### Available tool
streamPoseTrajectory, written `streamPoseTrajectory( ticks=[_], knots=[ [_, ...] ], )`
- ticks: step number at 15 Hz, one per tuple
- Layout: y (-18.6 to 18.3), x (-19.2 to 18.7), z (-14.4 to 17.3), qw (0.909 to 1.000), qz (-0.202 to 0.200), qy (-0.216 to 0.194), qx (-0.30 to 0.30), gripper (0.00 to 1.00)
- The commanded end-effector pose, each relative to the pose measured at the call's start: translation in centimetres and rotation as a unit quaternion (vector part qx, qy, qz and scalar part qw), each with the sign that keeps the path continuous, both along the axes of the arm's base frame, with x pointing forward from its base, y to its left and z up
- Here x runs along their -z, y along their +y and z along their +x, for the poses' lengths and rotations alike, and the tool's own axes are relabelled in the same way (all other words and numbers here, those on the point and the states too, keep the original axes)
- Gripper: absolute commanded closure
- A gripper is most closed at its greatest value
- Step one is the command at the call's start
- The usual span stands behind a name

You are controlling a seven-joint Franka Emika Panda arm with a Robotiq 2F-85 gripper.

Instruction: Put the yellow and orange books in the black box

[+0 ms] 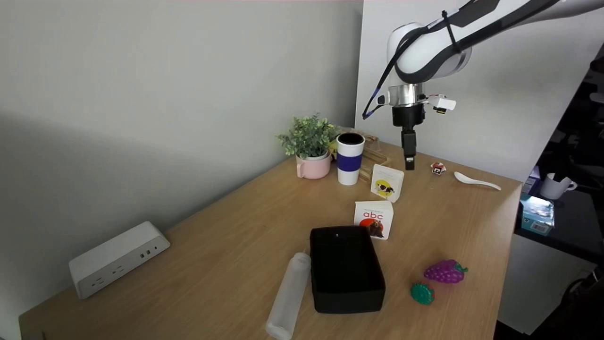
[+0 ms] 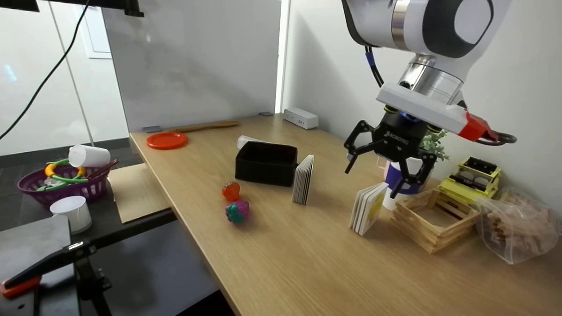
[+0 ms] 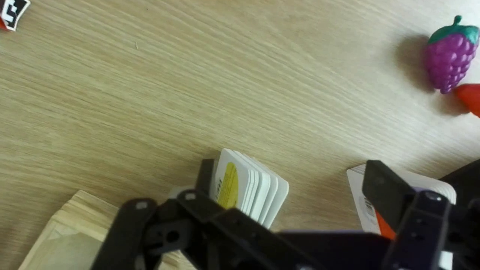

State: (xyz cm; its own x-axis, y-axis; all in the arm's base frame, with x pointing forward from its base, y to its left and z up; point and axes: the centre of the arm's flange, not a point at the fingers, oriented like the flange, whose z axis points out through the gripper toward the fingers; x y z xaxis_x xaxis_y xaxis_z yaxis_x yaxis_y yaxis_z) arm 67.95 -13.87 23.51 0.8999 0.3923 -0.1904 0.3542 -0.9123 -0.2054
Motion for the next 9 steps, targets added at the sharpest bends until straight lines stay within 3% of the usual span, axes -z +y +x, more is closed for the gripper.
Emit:
streamPoseTrajectory(
  ticks=[1, 5, 9],
  knots=[
    [0.4, 0.8, 1.9, 0.9985, -0.037, -0.017, 0.037, 0.00],
    [1.0, 1.5, 3.0, 0.9938, -0.076, -0.039, 0.070, 0.00],
    [1.4, 2.8, 4.0, 0.9926, -0.084, -0.035, 0.080, 0.00]
  ],
)
